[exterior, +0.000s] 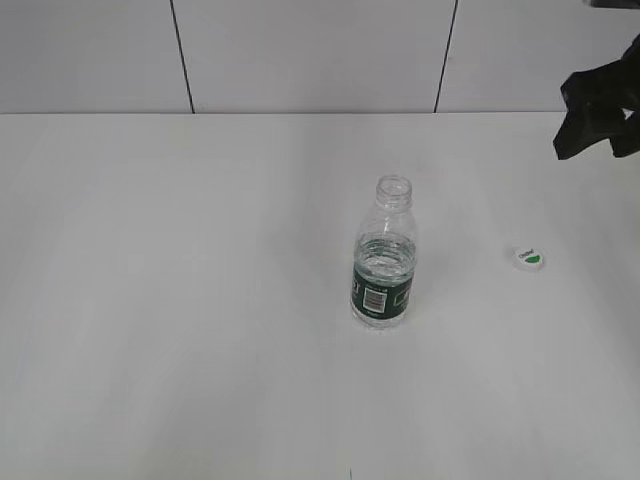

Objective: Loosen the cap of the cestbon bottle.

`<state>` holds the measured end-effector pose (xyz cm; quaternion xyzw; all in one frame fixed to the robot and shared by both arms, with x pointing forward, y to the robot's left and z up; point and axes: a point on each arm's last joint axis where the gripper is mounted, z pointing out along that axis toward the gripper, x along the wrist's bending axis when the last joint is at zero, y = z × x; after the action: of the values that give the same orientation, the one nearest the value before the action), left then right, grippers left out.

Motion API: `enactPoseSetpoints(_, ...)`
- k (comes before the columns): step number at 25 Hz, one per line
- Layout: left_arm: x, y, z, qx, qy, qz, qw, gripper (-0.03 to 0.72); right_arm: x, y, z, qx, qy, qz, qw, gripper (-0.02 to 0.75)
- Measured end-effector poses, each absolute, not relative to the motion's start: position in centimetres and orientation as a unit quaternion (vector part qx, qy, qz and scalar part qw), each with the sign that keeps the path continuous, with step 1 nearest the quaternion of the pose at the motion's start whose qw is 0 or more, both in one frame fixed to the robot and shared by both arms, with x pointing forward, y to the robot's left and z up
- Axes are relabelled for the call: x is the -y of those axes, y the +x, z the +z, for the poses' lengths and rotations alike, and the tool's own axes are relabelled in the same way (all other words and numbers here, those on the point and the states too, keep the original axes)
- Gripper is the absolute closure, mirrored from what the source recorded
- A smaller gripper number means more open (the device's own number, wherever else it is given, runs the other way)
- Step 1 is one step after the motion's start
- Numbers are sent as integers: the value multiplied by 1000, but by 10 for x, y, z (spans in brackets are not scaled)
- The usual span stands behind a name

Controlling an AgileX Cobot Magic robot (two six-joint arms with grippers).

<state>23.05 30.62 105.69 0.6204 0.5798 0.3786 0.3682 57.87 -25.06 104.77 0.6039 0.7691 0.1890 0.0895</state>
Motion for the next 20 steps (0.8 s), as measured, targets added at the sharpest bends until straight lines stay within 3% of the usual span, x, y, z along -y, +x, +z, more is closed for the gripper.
enactPoseSetpoints(10,-306,231,1057,-580,620,378,369,263,314,585,1043,-718,666,156,129,246)
enactPoseSetpoints(16,-306,231,1057,-580,620,378,369,265,317,580,1047,-728,658,134,139,246)
enactPoseSetpoints(20,-306,231,1057,-580,620,378,369,265,316,566,1073,-725,653,149,163,246)
